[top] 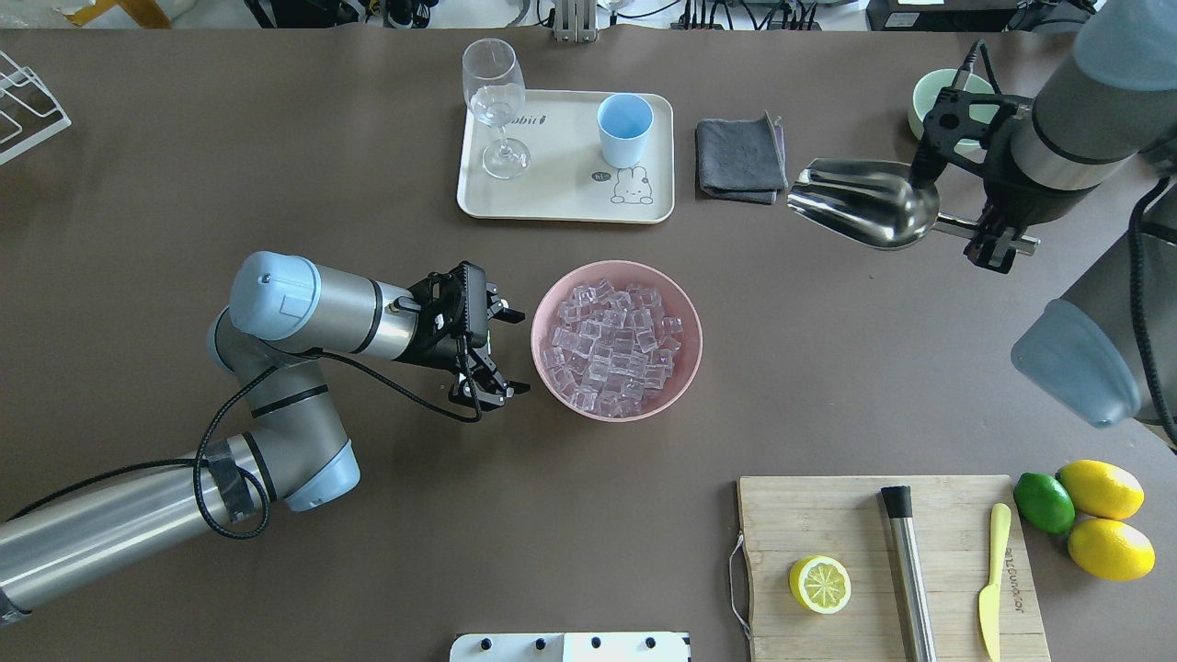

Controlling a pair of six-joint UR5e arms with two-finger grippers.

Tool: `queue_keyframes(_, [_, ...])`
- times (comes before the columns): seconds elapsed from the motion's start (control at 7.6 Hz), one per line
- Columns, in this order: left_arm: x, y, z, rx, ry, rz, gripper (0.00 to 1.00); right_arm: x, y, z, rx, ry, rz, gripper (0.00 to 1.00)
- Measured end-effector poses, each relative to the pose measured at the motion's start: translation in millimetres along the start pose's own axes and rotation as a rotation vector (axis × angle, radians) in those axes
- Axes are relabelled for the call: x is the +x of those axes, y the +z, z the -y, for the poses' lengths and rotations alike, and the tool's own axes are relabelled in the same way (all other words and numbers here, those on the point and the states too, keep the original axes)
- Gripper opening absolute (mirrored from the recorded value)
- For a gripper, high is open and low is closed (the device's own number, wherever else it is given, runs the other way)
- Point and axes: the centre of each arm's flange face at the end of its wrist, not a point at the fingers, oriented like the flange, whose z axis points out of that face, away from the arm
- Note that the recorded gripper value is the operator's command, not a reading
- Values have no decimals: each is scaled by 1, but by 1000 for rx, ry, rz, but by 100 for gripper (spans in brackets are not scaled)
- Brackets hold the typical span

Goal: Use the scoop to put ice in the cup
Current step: 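Grasp the metal scoop handle with the right gripper and lift it, then carry the scoop with the right gripper over the pink bowl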

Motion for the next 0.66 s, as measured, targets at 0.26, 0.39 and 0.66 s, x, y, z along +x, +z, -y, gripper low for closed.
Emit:
queue_keyframes(0.26, [3,-7,-7,41,14,2,98,-18,-17,38,-52,-140,-13,0])
queue_keyframes(0.39, [4,-9,-12,60,17,3,98,-20,-25,55,-76,-184,-17,0])
queue_keyframes(0.66, [3,-10,-28,98,19,2,98,-20,-39,103,-139,-272,-8,0])
